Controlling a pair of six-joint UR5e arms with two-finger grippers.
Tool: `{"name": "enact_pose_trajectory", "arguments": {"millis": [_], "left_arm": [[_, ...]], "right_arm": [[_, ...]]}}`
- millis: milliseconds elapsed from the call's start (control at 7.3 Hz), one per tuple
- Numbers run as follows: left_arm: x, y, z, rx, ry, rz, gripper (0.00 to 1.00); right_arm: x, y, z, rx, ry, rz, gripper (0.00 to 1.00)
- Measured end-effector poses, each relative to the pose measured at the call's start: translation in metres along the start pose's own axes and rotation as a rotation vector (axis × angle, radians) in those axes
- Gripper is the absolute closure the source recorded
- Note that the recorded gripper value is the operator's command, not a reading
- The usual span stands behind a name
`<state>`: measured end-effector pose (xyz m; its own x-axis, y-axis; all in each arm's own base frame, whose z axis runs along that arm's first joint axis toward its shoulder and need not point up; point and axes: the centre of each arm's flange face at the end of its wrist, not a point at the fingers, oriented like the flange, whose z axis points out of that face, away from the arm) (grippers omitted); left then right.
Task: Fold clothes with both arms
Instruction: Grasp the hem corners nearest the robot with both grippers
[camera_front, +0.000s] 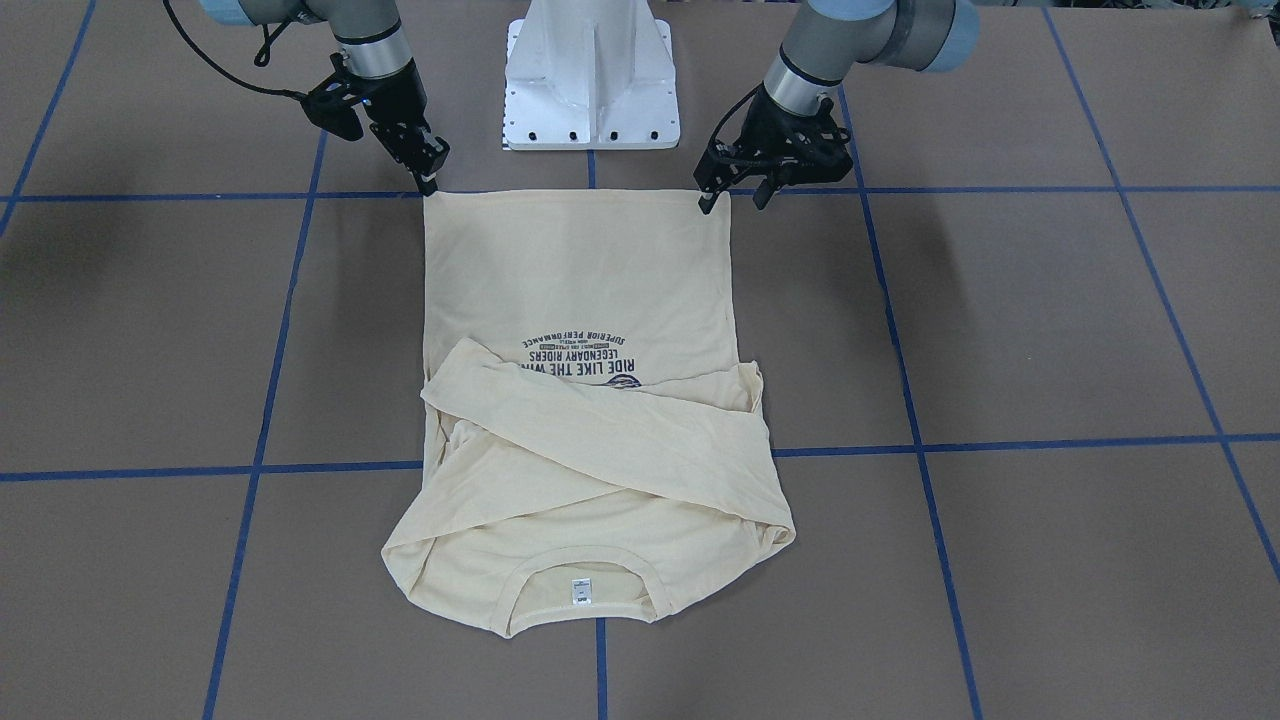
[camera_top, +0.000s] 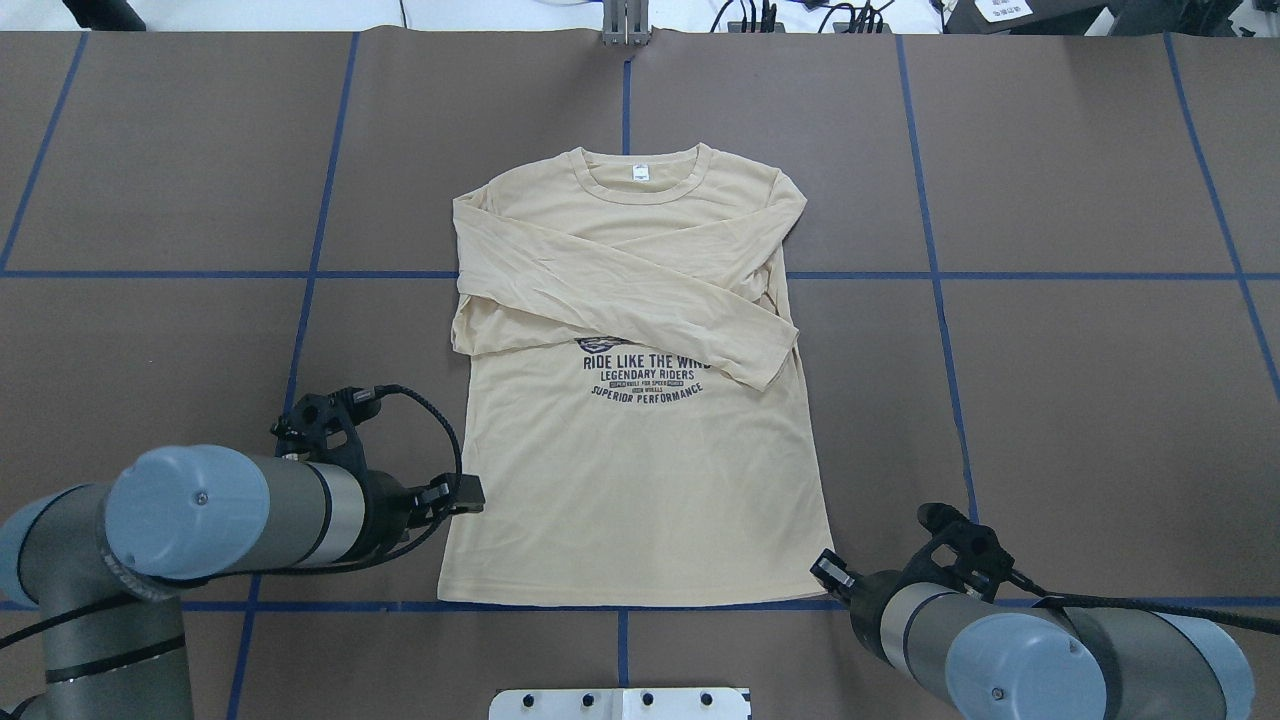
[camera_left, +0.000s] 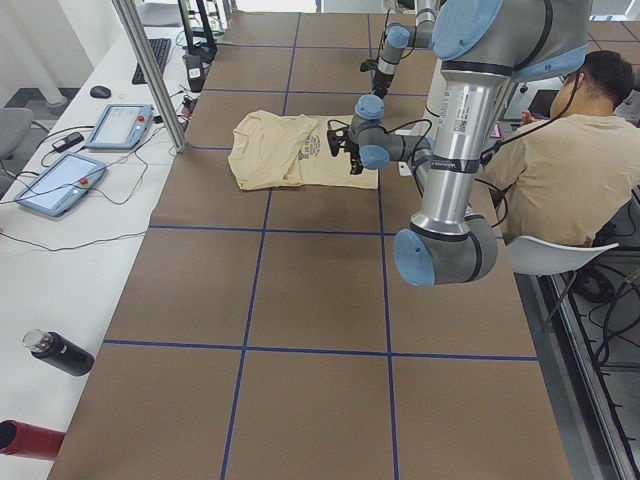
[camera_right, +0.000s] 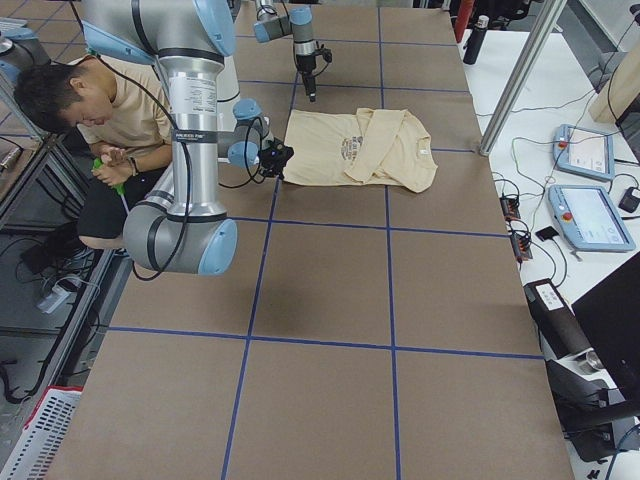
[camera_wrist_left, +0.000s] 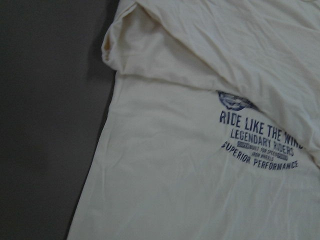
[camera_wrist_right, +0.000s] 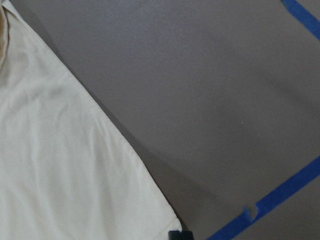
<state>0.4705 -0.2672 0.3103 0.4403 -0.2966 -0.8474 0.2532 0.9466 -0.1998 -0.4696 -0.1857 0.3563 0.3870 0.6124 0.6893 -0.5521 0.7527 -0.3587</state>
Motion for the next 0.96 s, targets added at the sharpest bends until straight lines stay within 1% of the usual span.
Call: {"name": "enact_pose_trajectory", "arguments": {"millis": [274,548,685,822,958], "left_arm": [[-0.013,0.033,0.017,-0.031,-0.043,-0.033,0.25],[-0.019,0.045,0.029,-0.044,-0.075,-0.038,0.27],[-0.021,0.047,0.032,-0.045,-0.084,-0.039,0.31],[-0.022,0.047,0.035,-0.044,-0.09,-0.039,0.38],[-0.023,0.047,0.037,-0.044,-0.094,-0.039,0.64]], "right_arm": [[0.001,0.0,0.001,0.002,0.002,-0.001,1.0],[0.001,-0.001,0.002,0.004,0.002,0.0,1.0],[0.001,-0.002,0.002,0.005,0.003,0.002,1.0],[0.002,-0.002,0.002,0.007,0.004,0.002,1.0],[0.003,-0.003,0.002,0.007,0.006,0.001,1.0]]}}
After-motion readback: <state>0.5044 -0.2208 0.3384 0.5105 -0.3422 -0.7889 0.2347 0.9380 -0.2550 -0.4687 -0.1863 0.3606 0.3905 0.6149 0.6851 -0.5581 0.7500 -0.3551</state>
